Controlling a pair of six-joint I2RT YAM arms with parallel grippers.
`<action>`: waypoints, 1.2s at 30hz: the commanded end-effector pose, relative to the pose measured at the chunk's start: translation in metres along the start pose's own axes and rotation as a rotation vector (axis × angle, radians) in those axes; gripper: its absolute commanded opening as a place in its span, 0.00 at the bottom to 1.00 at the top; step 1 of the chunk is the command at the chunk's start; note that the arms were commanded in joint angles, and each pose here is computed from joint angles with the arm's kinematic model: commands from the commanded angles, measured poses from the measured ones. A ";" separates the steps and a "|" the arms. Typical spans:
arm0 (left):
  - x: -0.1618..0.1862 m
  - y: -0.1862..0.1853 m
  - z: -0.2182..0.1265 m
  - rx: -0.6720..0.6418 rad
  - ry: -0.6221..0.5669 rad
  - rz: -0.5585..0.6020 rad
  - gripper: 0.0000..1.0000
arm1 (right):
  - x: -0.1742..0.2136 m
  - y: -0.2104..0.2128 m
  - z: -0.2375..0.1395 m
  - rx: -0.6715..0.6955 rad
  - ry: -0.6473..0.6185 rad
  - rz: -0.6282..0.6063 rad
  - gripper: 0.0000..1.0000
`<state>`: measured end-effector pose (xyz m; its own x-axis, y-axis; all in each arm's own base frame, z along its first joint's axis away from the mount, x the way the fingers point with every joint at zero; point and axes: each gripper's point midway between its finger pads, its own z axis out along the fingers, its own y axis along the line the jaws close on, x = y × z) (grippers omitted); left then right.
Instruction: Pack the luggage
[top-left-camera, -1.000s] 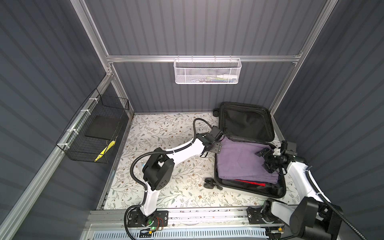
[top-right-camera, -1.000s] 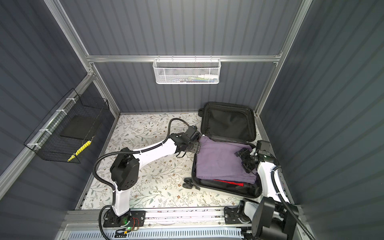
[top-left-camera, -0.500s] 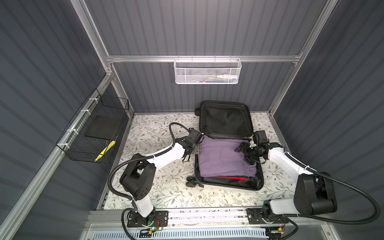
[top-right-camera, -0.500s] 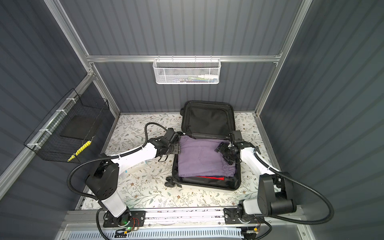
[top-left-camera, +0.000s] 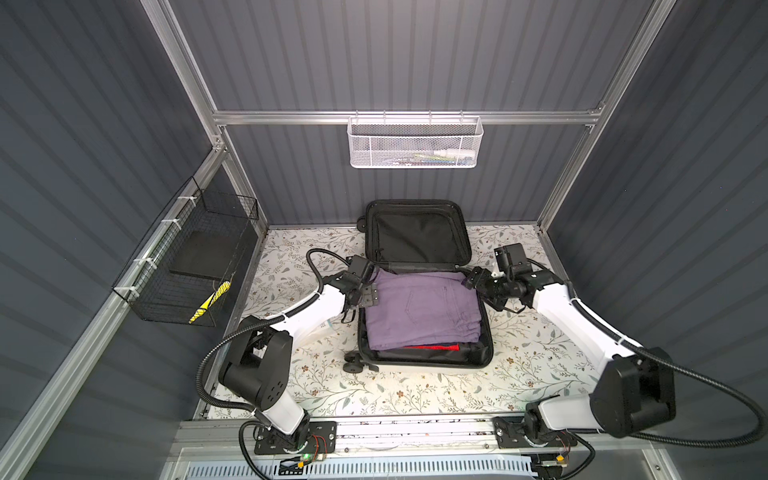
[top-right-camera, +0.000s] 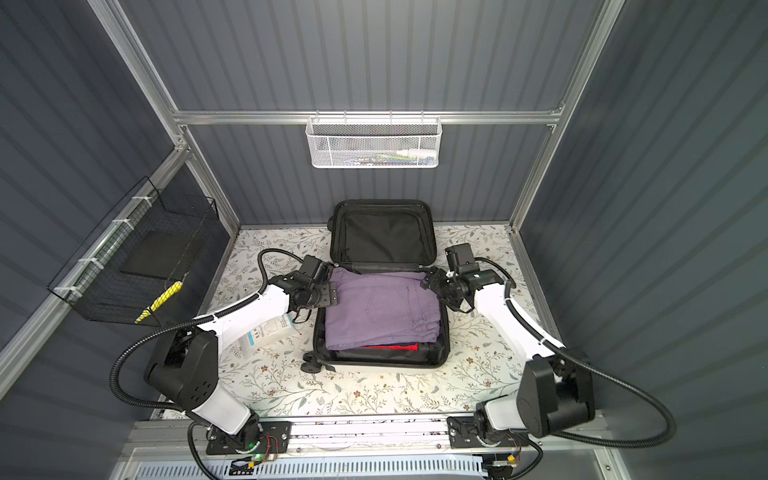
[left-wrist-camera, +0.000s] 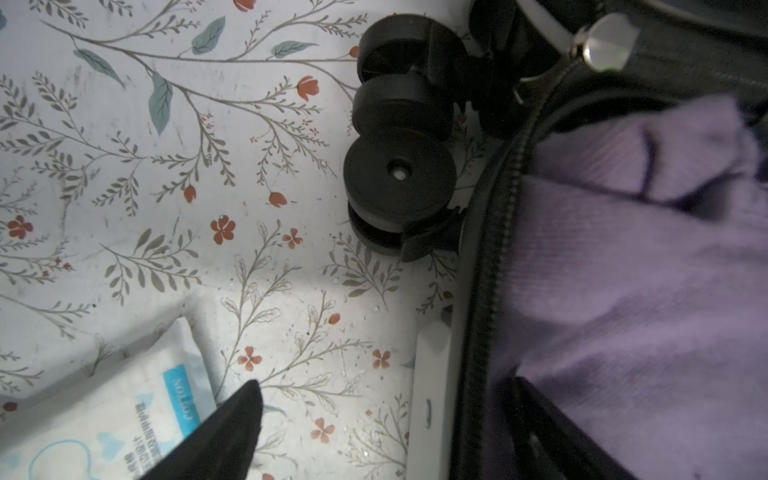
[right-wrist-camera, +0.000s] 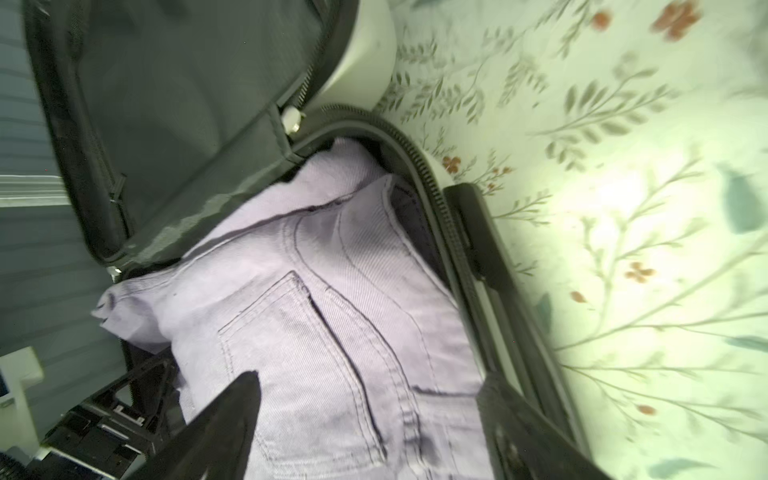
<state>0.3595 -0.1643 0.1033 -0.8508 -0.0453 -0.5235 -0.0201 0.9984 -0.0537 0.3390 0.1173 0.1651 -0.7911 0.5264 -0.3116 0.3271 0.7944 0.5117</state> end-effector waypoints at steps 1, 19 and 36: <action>-0.022 -0.017 -0.031 0.084 -0.038 0.016 0.98 | 0.007 -0.020 -0.012 0.073 -0.014 -0.021 0.84; -0.093 -0.036 -0.068 0.188 -0.137 0.028 1.00 | 0.069 -0.019 -0.004 0.139 0.020 -0.097 0.84; -0.099 -0.051 -0.056 0.236 -0.121 0.046 1.00 | 0.105 -0.034 0.010 0.207 -0.001 0.043 0.85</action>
<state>0.4096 -0.2036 0.1977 -0.7882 -0.0376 -0.6143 0.1180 0.9704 -0.2108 0.2511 0.1524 0.1078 -0.8012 0.5281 -0.2812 0.4217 0.8319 0.3609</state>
